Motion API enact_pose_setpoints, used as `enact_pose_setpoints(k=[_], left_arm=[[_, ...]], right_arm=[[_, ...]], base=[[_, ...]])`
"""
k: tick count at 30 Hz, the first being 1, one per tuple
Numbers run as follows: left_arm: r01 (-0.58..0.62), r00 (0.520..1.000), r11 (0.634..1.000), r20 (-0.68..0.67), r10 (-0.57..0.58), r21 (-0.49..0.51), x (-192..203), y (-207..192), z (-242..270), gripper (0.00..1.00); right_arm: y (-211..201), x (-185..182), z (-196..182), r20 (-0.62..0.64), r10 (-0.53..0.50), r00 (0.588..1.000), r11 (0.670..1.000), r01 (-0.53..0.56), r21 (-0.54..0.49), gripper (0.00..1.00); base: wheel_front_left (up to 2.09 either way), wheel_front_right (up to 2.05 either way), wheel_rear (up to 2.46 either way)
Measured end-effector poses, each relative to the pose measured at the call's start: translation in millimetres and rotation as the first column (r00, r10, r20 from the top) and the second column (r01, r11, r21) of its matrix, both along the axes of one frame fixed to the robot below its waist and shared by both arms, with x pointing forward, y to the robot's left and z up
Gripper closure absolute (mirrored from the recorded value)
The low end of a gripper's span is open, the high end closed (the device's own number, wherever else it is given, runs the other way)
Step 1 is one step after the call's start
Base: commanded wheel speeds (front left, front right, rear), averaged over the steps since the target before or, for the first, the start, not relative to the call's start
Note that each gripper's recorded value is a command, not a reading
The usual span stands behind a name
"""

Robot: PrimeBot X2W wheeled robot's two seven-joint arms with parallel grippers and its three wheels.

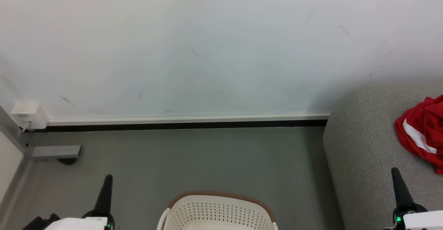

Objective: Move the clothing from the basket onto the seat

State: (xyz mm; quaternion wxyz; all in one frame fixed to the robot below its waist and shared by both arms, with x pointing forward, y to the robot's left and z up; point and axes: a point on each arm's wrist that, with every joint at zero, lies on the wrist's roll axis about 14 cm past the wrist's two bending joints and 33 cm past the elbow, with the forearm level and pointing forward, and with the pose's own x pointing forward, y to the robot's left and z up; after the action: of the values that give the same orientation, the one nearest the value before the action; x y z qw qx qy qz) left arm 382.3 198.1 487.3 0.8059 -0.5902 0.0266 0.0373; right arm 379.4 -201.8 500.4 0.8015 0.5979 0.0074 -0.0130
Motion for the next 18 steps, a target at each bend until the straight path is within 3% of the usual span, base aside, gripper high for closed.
enact_pose_setpoints(k=[18], left_arm=[[0.009,0.999,0.988,0.039,-0.003,-0.153,3.6,-0.1,8.6,1.0]], right_arm=[[0.9,5.1,3.5,0.012,0.003,1.0,0.99,-0.005,0.139,1.0]], base=[[0.0,0.0,0.0]])
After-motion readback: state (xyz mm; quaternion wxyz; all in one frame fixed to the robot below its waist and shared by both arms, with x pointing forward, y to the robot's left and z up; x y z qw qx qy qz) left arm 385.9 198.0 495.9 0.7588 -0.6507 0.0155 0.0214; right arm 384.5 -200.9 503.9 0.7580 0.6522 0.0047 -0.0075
